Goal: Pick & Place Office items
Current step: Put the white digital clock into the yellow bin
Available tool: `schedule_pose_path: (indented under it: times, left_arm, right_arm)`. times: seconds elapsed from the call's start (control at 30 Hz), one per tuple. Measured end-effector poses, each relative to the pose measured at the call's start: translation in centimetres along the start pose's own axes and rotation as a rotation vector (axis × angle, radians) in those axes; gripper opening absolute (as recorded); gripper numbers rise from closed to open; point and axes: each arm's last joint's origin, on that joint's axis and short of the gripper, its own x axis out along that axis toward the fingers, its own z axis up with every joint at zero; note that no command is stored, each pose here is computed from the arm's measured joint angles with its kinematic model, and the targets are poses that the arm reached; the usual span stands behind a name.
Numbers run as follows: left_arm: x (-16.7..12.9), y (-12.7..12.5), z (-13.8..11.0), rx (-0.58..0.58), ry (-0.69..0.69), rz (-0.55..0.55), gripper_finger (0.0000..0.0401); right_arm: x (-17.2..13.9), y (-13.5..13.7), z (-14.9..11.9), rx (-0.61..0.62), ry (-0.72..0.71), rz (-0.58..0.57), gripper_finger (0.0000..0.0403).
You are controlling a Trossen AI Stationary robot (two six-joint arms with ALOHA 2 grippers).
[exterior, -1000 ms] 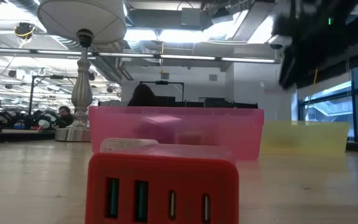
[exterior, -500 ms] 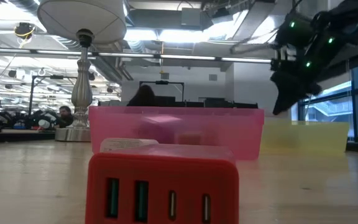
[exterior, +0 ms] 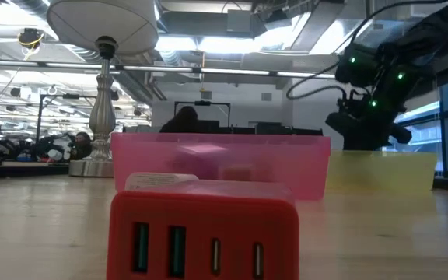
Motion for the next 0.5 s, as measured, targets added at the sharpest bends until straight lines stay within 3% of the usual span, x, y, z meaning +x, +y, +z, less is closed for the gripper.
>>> schedule_pose_path:
  times: [0.17, 0.5]
  left_arm:
    - [0.4, -0.1, 0.0, -0.002, 0.003, 0.015, 0.0326]
    - [0.4, -0.1, 0.0, -0.003, 0.032, 0.006, 0.0326]
  right_arm:
    - [1.4, 0.0, -0.6, 0.034, 0.088, -0.017, 0.0167]
    - [1.8, 0.3, -0.4, 0.038, 0.070, -0.022, 0.0167]
